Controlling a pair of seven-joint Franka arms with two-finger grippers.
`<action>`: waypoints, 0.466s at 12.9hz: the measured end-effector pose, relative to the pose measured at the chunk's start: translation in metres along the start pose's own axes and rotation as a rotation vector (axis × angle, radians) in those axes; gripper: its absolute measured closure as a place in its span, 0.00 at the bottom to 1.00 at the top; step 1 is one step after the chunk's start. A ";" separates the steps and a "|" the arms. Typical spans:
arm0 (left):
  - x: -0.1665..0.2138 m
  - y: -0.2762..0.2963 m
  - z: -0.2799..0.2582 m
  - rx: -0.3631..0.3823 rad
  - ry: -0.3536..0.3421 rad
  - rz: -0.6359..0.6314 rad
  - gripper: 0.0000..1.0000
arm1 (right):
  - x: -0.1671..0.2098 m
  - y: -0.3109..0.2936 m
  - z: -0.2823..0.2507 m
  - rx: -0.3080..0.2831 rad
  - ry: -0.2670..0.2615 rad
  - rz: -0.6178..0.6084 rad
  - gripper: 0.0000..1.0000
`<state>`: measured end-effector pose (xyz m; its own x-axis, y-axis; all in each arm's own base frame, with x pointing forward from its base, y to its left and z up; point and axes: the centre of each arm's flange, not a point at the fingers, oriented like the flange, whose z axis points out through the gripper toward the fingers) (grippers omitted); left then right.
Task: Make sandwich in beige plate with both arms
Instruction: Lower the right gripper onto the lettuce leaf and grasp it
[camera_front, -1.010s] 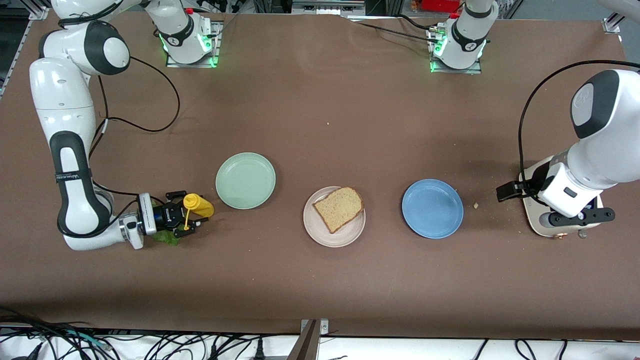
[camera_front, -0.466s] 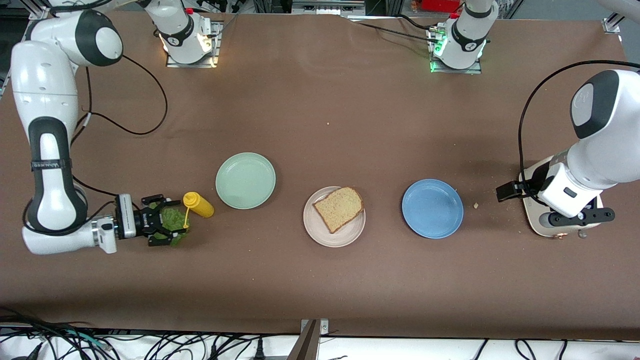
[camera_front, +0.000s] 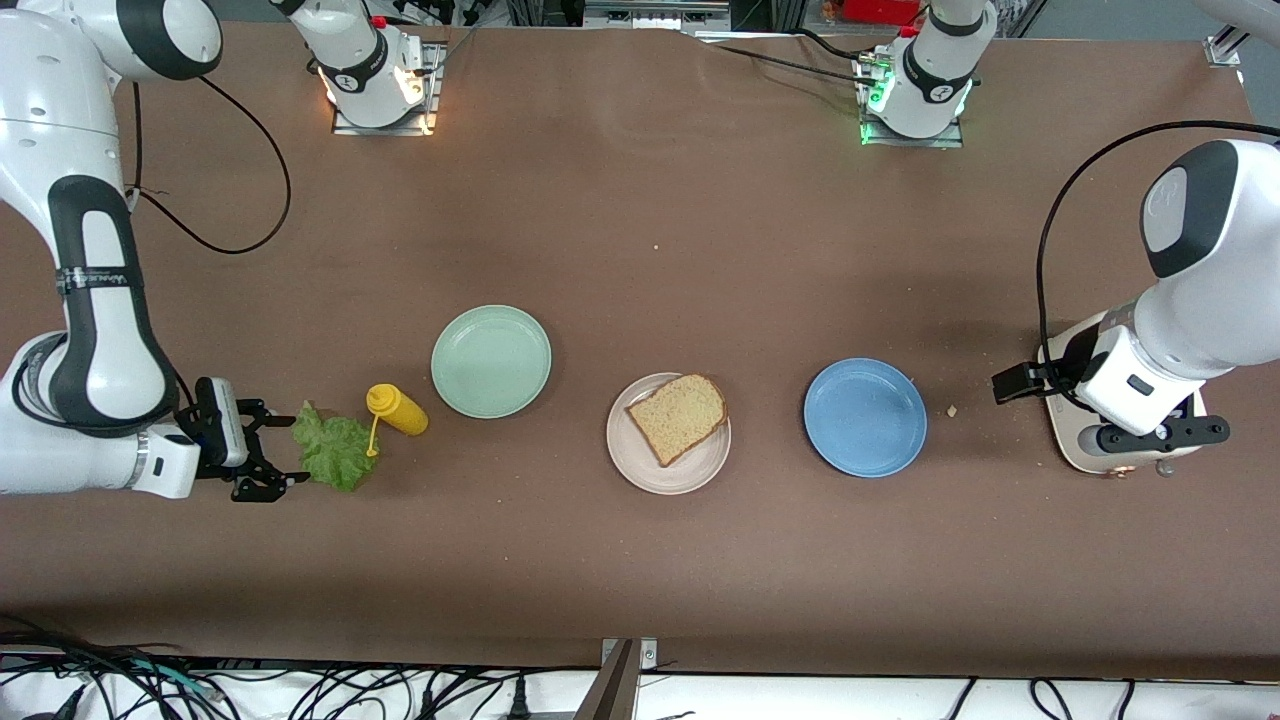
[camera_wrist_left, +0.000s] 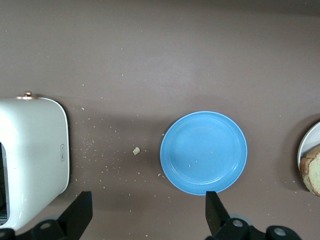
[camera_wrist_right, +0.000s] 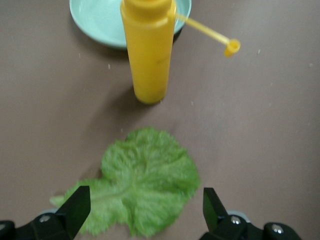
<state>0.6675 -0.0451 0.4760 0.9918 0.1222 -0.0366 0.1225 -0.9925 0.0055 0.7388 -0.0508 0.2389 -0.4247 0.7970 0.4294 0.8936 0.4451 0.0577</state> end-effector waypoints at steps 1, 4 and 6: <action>0.000 0.000 0.000 0.000 0.000 0.000 0.00 | 0.001 0.001 0.008 0.001 -0.034 -0.004 0.00; 0.000 0.000 0.000 0.000 0.000 0.000 0.00 | 0.008 0.006 0.042 -0.021 -0.118 -0.022 0.00; 0.000 0.000 0.000 0.000 0.000 0.000 0.00 | 0.024 0.006 0.053 -0.056 -0.191 -0.002 0.00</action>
<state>0.6675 -0.0452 0.4760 0.9918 0.1221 -0.0366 0.1224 -0.9925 0.0055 0.7259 -0.0078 0.2020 -0.4418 0.8614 0.2507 0.8970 0.4278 0.1111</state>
